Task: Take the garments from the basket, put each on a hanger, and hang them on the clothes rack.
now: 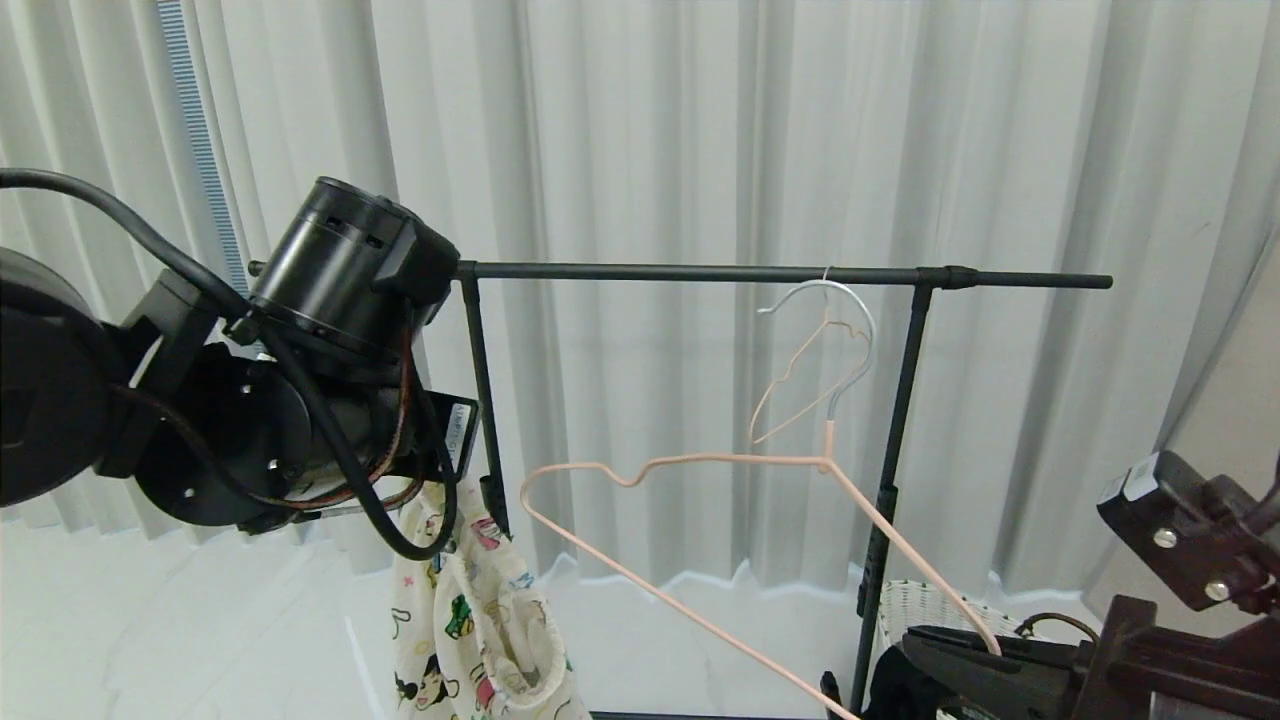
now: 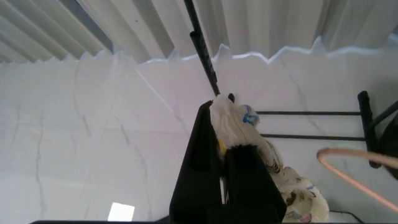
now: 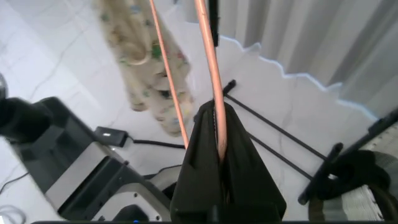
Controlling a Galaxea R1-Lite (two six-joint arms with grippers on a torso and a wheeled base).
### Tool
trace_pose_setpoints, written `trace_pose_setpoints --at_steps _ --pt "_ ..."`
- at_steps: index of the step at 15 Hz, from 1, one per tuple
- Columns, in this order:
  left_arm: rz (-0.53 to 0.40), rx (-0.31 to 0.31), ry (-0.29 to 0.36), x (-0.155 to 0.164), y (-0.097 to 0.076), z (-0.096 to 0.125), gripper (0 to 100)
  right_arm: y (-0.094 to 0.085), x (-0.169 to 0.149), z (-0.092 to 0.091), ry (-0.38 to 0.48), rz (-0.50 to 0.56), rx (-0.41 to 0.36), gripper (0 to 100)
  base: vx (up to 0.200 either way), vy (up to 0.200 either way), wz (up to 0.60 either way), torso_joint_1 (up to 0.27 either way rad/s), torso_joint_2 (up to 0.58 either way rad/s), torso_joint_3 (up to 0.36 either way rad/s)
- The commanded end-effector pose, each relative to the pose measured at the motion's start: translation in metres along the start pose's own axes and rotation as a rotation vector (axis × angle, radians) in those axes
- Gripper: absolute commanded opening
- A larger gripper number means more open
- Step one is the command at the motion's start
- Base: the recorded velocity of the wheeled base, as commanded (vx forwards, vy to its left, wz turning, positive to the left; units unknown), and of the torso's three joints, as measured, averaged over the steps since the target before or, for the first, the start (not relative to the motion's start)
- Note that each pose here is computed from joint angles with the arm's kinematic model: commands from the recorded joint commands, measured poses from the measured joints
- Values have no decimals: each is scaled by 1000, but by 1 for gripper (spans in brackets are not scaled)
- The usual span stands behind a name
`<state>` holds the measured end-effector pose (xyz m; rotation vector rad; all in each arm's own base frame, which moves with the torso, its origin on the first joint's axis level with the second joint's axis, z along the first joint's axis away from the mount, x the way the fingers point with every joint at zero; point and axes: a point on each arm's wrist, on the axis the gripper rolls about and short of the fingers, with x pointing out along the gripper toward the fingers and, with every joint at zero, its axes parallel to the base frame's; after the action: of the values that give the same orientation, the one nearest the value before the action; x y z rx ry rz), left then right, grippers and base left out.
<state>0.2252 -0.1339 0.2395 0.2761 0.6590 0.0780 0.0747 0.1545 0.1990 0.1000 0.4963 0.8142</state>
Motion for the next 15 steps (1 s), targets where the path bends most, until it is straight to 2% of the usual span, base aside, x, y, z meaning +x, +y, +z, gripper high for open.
trace_pose_setpoints --at_steps 1,7,10,15 --pt "19 -2 18 15 -4 1 0 2 -6 2 -16 27 1 0 0 0 0 0 0 0" --pt "-13 -18 -28 8 -9 6 0 4 -4 2 9 82 -1 0 0 0 0 0 0 0" --pt "-59 -6 -61 -7 -14 6 0 7 10 5 -14 84 9 0 0 0 0 0 0 0" --pt "-72 -9 -81 -14 -12 7 0 12 37 3 -18 75 12 0 0 0 0 0 0 0"
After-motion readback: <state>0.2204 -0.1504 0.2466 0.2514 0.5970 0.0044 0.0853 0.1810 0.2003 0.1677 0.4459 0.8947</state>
